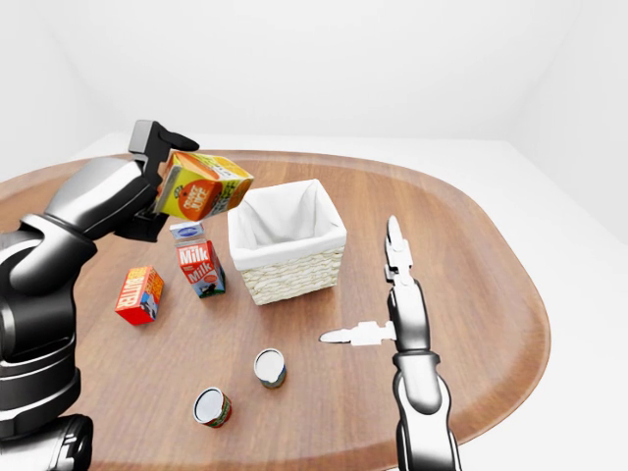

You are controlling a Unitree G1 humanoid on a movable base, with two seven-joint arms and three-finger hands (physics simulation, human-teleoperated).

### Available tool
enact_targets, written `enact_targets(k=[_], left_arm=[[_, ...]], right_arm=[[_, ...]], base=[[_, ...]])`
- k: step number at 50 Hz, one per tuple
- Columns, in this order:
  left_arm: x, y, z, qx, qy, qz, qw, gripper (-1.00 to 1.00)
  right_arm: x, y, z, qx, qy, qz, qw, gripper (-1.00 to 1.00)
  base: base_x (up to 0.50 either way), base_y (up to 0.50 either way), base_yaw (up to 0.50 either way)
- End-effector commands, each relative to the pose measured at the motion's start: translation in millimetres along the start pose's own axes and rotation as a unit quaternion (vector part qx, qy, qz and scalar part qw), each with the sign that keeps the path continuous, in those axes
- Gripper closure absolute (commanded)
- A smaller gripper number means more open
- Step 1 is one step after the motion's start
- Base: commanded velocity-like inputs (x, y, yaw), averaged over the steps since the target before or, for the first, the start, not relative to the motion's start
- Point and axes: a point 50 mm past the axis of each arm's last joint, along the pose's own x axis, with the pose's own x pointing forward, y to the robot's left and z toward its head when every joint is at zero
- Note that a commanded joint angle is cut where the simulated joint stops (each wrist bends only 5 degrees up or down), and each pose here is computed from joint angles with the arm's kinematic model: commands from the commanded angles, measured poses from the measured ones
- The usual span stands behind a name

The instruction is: Pick up the orange juice, and put it in the basket.

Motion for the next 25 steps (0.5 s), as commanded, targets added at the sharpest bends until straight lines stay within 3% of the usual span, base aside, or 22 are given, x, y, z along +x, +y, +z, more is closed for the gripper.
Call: enact_targets(k=[1,8,16,25], left_arm=[[15.2,-1.3,11.7,-0.014,-0.023,0.000,1.000,1.00],[20.8,-6.2,15.8,-0.021,-0.028,-0.006,0.999,1.00],[40.7,2.9,17.2,-0.035,-0.040,-0.007,0.999,1.00],[64.4,-2.3,17.3,-0.041,-0.032,-0.038,0.998,1.00]], right_arm=[[-0.8,0.5,0.2,0.000,0.000,0.001,1.000,-1.00],[-0.7,0.5,-0.4,0.001,0.000,0.001,1.000,-1.00],[-0.2,0.3,-0.7,0.000,0.000,0.000,1.000,-1.00],[-0.4,-0.2,0.4,0.002,0.000,0.000,1.000,-1.00]], base=[[0.00,0.00,0.00],[0.00,0.00,0.00],[0.00,0.00,0.00],[0.00,0.00,0.00]])
